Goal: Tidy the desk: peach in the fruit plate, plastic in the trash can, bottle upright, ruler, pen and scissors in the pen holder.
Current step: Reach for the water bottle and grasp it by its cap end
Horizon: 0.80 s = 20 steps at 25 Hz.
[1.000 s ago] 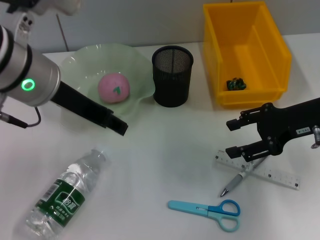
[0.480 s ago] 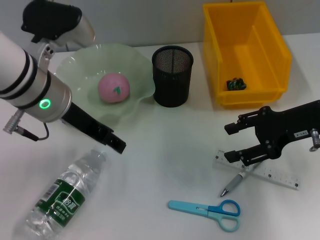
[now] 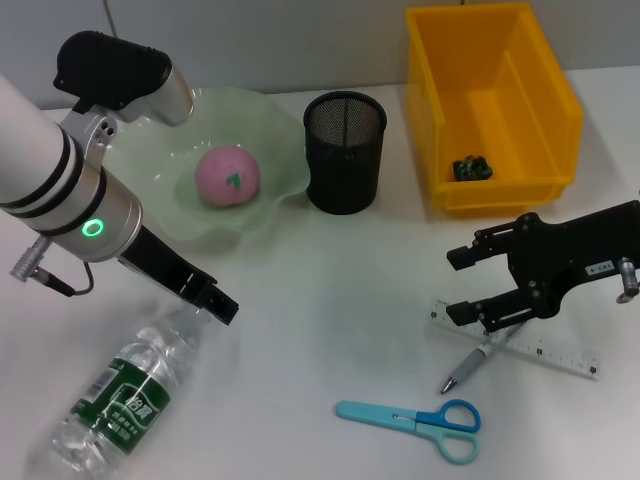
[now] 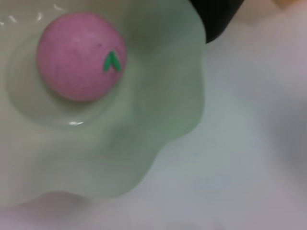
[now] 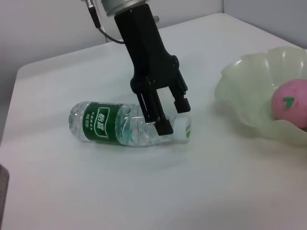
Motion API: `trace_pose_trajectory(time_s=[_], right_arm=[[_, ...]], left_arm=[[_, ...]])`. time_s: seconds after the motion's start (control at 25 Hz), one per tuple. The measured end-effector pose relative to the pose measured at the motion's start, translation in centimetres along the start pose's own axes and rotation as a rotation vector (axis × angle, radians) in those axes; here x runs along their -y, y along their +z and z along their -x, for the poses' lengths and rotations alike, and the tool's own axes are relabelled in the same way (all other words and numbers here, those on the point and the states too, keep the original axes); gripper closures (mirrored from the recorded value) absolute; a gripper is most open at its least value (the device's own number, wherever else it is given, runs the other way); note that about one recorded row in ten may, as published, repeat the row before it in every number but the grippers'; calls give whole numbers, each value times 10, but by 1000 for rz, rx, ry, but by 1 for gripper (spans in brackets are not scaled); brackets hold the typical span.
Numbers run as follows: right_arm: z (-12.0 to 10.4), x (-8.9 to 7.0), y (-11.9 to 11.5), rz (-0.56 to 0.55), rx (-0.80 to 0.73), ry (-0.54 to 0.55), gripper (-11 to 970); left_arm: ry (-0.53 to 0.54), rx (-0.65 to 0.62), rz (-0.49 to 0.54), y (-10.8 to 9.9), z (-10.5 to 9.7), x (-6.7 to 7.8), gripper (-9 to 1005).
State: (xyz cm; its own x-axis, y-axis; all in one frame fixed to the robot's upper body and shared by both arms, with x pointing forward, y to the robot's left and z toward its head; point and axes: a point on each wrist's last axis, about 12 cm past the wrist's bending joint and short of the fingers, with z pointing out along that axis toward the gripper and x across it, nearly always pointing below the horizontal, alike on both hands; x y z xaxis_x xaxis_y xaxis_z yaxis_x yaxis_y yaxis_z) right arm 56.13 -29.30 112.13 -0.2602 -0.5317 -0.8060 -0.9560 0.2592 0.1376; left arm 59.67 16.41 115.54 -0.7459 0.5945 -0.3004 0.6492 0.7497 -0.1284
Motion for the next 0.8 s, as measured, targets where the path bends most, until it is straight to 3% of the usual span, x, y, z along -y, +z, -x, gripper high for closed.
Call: trace_pose_trajectory(time_s=[0.8], right_arm=[[1,1,0,-3,0,-1,219]], left_arm=[[-2,-9,4,8,0,-4,231]])
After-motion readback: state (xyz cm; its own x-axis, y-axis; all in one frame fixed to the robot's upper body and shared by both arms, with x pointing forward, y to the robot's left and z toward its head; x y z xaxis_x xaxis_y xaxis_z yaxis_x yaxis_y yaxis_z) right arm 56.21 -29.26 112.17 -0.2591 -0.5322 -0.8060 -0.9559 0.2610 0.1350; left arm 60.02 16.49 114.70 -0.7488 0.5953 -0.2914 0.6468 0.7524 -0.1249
